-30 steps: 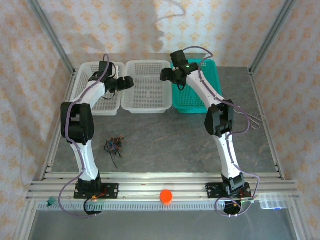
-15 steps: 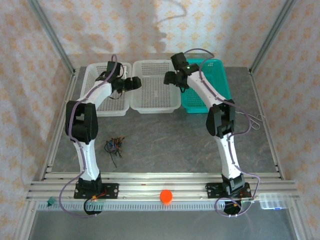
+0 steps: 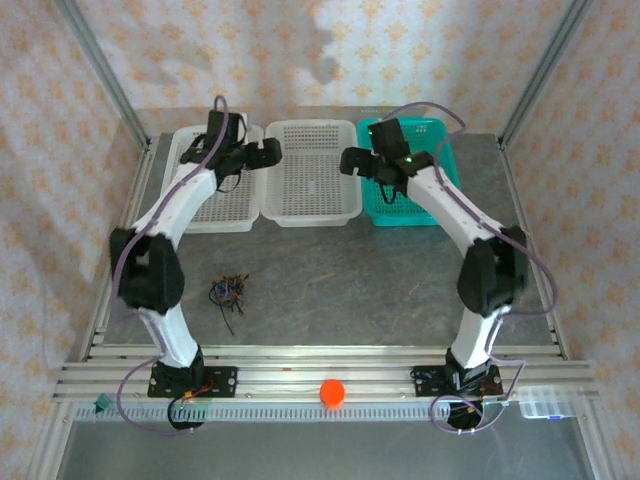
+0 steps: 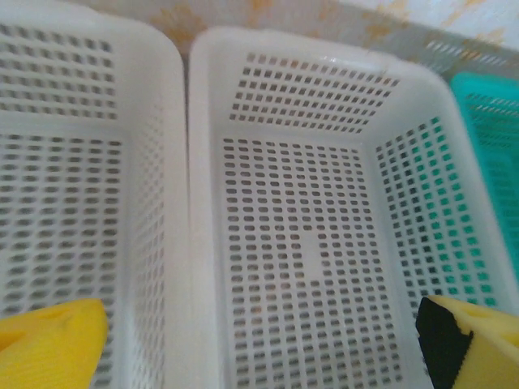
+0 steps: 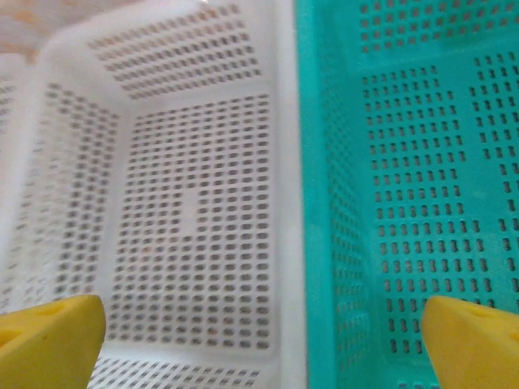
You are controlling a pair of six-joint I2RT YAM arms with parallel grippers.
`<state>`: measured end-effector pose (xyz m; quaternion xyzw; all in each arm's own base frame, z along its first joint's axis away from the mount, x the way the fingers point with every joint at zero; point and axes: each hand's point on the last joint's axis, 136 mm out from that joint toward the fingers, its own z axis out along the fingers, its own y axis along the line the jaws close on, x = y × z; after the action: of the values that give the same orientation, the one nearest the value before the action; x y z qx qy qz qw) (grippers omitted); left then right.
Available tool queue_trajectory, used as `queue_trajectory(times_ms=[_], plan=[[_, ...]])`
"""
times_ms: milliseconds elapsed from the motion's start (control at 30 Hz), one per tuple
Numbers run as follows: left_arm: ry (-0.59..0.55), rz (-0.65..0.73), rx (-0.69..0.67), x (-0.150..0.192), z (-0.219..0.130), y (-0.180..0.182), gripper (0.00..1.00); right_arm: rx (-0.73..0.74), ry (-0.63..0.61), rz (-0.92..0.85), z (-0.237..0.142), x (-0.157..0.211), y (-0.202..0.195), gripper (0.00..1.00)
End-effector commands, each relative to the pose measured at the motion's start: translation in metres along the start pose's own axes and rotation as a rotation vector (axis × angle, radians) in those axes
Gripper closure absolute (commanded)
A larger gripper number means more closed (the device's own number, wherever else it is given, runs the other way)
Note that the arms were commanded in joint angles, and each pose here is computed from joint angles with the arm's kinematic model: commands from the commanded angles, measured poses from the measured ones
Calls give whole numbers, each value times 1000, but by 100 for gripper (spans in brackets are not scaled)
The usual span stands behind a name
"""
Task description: Untangle the cables
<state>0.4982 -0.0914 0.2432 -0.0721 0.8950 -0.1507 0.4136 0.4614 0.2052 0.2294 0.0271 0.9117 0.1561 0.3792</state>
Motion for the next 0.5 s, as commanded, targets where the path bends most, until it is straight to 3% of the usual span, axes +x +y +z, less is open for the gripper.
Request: queue_trajectory(times_ms=[0,200,367,467], plan=[[-100,18,-91,-3,-52,5,1,-173,-101,-94,-28,0,55,0],[-124,-42,-186,43,-108,30,1,-232,-158,-115,-60,51,101,0],[-96,-100,-407,78,-144,76,3,-331,-181,-111,-81,90,140,0],[-89,-179,-392,102,-155,82,3,-376,-180,-160,-90,112,159,0]])
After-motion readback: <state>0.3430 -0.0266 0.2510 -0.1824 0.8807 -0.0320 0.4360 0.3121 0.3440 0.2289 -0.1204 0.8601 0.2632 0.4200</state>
